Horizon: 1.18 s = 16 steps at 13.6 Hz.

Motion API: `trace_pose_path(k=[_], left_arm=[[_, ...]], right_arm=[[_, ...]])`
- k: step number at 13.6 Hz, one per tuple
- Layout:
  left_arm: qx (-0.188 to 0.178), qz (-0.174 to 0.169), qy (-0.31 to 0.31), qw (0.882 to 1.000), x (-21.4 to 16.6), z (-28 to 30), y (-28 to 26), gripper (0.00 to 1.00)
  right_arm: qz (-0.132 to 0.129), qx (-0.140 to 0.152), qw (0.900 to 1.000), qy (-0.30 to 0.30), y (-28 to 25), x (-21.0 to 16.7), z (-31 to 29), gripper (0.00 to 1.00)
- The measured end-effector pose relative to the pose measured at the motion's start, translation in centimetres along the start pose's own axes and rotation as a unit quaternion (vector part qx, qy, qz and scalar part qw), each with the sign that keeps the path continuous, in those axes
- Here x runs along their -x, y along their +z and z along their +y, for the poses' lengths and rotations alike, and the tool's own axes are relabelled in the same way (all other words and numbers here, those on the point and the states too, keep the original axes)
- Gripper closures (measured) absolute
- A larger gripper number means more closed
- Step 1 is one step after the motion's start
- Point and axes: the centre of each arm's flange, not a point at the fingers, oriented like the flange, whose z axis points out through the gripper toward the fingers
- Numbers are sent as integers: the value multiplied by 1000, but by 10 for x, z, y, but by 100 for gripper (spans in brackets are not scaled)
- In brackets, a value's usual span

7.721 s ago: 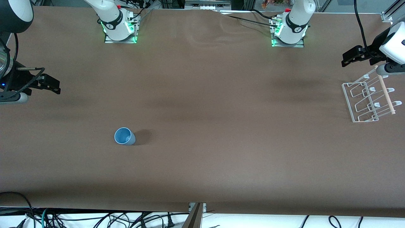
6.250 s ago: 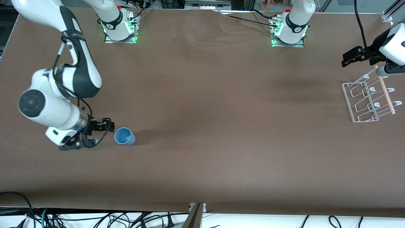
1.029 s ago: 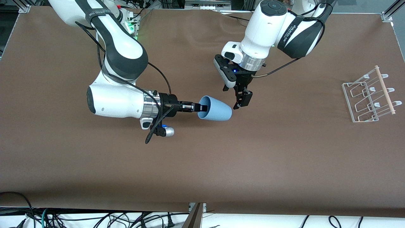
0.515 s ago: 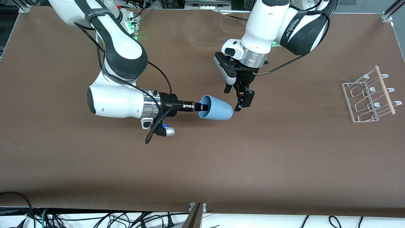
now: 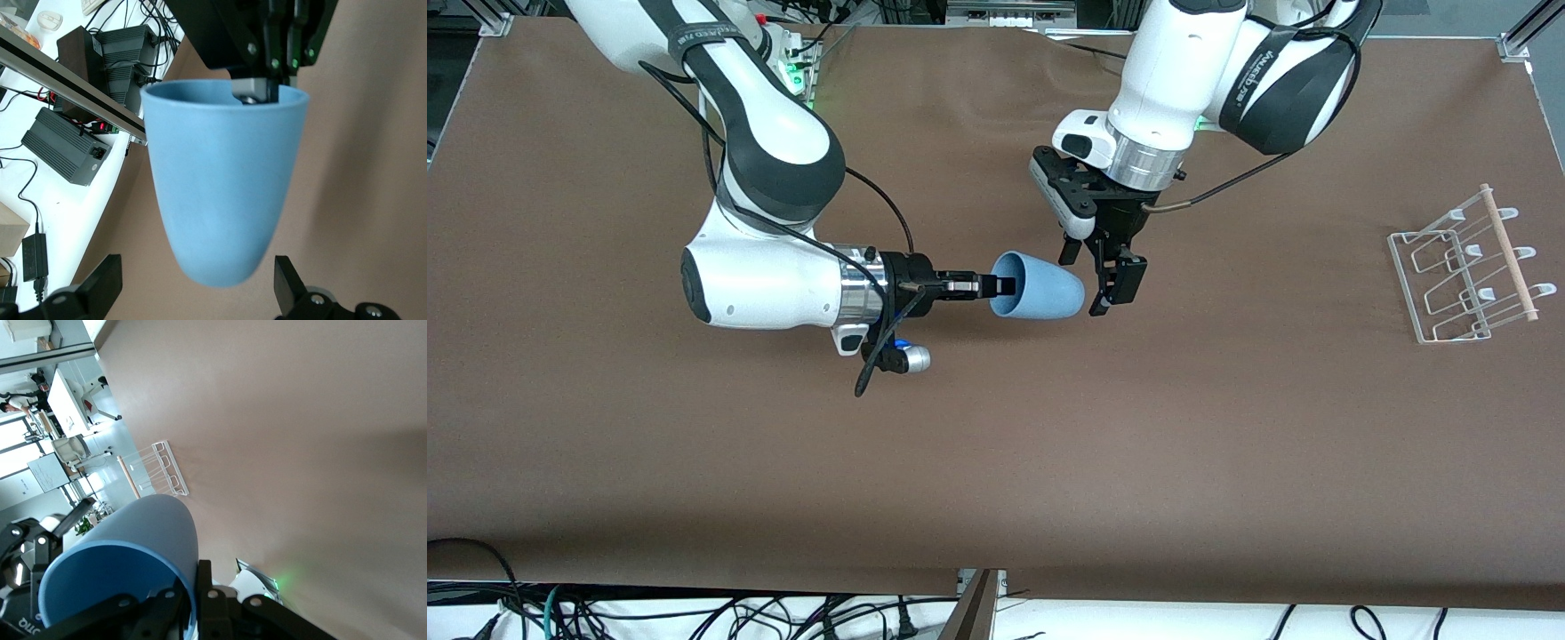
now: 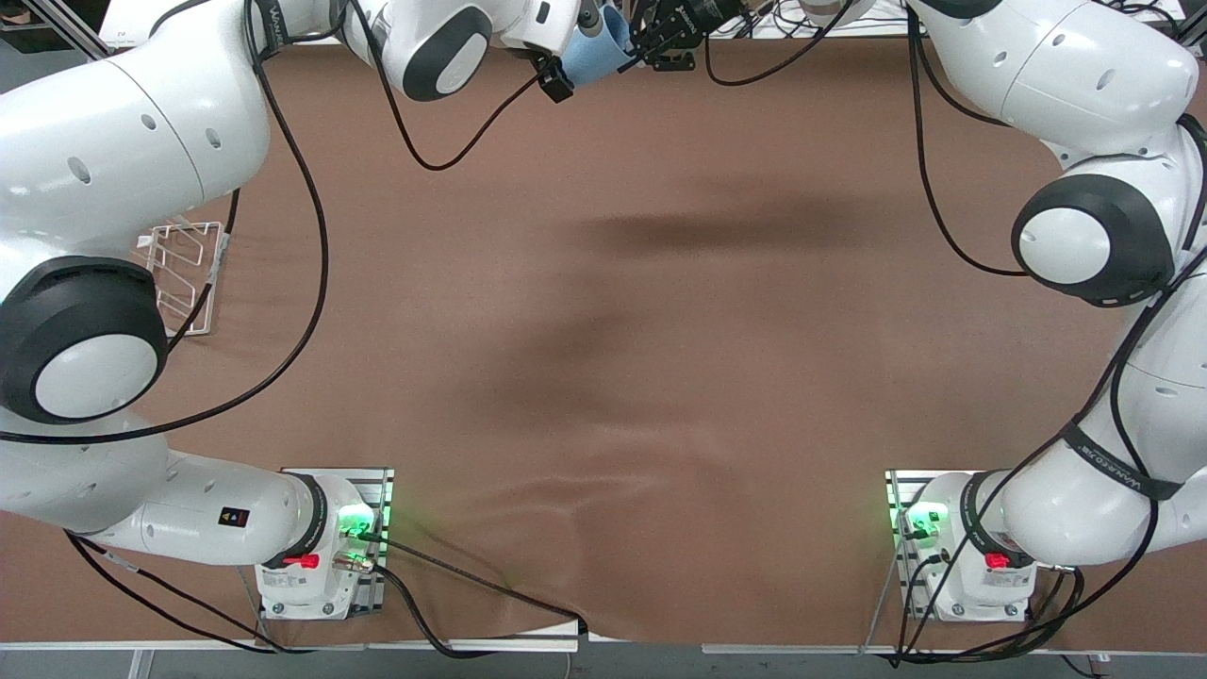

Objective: Transfer cup to left arm and place on rack
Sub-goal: 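Close the left gripper on the cup base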

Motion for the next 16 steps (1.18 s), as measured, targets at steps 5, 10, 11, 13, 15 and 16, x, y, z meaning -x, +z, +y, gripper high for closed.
trace_pose_path(k=[5,10,11,13,15,16], left_arm=[[13,-4,-1,1000,1,3,18,0],[17,0,1,1000,0,6,24,16],[18,0,2,1000,-1,8,25,26],[17,1,2,1000,-2,7,24,34],[15,3,0,1000,-2,5,22,34],[13,3,-2,1000,-1,1,21,34]], right_arm=[[-6,2,1000,-4,9,6,-4,95],[-5,-2,1000,3,10,8,-7,95],[-3,-4,1000,3,9,7,-8,95],[-2,-5,1000,3,7,7,-8,95],[-4,-5,1000,3,8,7,-9,88],[-5,-6,1000,3,8,8,-9,79]])
